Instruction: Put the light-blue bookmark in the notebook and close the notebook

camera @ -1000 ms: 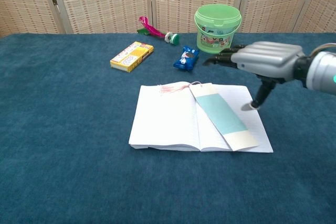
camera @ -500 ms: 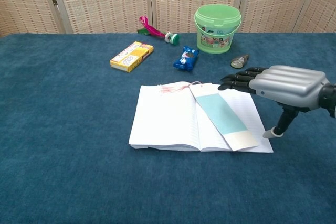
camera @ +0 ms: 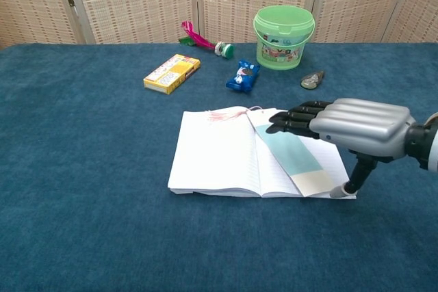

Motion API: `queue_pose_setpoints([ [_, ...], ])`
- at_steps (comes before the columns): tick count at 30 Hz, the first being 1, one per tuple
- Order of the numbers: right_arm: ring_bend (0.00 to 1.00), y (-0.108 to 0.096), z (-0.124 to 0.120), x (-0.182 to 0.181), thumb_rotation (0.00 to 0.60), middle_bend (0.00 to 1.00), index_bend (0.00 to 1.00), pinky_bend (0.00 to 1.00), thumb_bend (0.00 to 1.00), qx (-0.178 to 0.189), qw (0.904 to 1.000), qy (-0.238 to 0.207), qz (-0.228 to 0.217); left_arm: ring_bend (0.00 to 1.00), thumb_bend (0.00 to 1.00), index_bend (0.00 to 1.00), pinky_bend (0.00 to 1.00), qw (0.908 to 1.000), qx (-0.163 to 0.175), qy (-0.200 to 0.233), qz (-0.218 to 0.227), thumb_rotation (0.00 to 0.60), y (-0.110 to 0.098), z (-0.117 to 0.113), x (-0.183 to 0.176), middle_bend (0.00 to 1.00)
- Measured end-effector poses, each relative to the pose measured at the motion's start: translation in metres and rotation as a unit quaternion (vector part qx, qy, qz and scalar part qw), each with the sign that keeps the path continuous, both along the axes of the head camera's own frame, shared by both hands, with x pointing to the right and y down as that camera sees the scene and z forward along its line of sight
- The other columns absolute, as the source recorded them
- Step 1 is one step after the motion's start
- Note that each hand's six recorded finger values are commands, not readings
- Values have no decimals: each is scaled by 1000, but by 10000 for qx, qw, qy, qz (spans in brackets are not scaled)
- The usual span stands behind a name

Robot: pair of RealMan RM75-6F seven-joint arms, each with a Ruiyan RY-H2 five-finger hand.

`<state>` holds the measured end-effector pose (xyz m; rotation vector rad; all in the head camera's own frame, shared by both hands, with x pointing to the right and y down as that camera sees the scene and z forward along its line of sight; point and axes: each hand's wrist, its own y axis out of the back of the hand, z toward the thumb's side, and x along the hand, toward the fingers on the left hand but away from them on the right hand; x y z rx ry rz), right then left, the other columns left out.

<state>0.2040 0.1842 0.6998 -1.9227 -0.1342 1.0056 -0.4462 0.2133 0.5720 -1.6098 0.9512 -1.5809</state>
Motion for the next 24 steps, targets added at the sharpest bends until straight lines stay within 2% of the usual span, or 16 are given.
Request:
queue_pose_setpoints([
  [14, 0, -9, 9, -28, 600, 0, 0, 0, 0, 77, 9997, 31, -243, 59, 269, 140, 136, 10000, -54, -18, -48, 600, 2, 3, -4, 50],
  [24, 0, -18, 12, -66, 600, 0, 0, 0, 0, 144, 9989, -157, -408, 59, 269, 139, 136, 9999, -98, -28, -104, 600, 4, 5, -8, 46],
])
